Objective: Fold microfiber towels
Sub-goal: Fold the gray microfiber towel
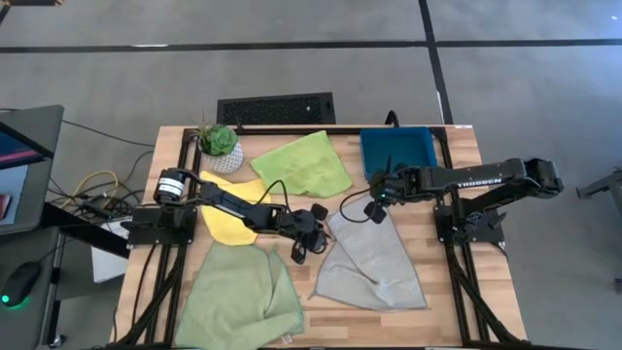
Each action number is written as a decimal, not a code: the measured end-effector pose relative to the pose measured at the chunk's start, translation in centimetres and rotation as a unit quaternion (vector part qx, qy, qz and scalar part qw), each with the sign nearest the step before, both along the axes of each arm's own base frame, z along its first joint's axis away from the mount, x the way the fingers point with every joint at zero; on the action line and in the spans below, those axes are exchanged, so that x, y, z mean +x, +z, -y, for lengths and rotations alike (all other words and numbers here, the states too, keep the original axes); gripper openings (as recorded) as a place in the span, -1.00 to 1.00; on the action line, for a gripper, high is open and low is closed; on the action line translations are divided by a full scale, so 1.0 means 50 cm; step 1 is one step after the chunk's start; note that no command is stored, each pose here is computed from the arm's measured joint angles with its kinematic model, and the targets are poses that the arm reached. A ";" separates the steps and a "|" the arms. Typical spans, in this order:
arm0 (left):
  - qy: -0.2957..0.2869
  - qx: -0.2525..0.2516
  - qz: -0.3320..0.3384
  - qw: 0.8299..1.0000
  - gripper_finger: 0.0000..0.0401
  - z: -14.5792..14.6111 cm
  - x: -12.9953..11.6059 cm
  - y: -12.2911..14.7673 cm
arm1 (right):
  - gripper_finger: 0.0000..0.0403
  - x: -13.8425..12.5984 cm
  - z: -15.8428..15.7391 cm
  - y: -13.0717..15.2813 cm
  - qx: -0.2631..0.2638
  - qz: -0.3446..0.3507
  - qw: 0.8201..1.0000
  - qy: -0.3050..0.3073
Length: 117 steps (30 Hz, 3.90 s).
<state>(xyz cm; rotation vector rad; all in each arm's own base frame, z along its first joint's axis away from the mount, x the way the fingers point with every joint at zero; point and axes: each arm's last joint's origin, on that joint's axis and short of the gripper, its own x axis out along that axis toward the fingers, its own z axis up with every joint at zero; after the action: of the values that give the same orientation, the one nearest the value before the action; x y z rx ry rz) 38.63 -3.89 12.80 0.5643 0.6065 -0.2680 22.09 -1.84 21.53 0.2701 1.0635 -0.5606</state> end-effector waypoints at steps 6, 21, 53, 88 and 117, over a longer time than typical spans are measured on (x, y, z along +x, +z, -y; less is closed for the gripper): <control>0.006 -0.006 0.006 1.000 -0.57 0.000 0.001 0.002 | -0.96 0.000 0.000 0.000 0.000 0.001 1.000 0.000; 0.018 -0.021 0.005 1.000 -0.57 0.000 0.001 0.002 | -0.96 0.001 0.000 0.000 0.000 0.002 1.000 0.000; 0.063 0.008 0.012 0.998 -0.57 -0.007 0.018 -0.063 | -0.96 0.002 0.000 0.001 0.000 0.006 1.000 0.000; 0.134 0.023 -0.052 0.989 -1.00 -0.011 -0.029 0.022 | -0.96 -0.045 -0.002 0.054 0.005 0.056 0.998 -0.011; 0.314 0.158 0.021 0.936 -1.00 -0.060 -0.176 0.276 | -0.98 -0.104 0.004 0.164 -0.094 0.152 0.984 -0.011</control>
<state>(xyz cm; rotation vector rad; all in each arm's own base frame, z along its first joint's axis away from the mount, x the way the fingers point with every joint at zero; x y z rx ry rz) 29.83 -0.88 26.58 0.6525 0.7618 0.4527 16.89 -2.03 29.74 0.1935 0.7071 -0.6131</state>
